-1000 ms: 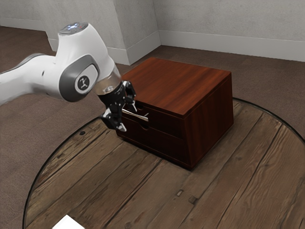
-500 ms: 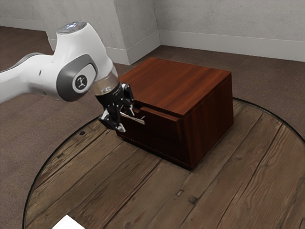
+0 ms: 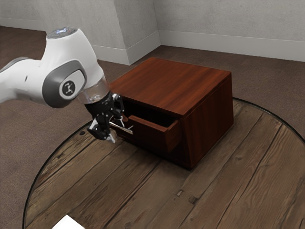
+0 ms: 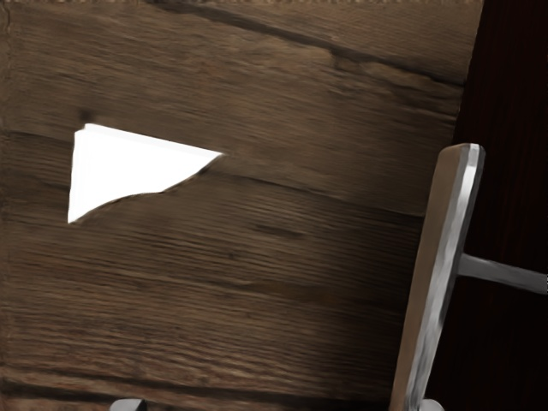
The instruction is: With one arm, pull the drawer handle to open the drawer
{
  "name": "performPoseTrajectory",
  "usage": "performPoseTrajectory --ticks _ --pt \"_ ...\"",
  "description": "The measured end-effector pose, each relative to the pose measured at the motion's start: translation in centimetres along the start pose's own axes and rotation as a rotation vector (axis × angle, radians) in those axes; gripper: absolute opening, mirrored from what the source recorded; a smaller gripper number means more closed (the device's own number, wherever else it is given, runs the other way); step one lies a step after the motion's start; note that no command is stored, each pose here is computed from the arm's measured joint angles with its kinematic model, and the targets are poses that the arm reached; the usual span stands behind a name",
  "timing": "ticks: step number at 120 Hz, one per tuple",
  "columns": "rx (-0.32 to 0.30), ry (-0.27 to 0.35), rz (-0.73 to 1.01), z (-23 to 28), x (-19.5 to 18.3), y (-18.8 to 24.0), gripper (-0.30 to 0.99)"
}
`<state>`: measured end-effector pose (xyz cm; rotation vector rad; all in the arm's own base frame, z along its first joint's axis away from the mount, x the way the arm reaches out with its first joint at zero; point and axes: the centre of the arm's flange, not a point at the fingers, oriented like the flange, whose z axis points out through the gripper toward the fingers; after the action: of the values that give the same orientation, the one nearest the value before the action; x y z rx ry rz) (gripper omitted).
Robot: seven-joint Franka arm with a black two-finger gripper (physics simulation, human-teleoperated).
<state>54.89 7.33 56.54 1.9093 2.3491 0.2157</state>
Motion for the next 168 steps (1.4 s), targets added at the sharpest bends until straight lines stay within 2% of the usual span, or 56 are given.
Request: performPoseTrajectory --ticks 85,168 --pt "0.047 0.004 -0.006 -1.9 0.8 -8.5 0.35" --pt "0.103 0.03 -0.007 -2.1 2.1 -12.0 0.34"
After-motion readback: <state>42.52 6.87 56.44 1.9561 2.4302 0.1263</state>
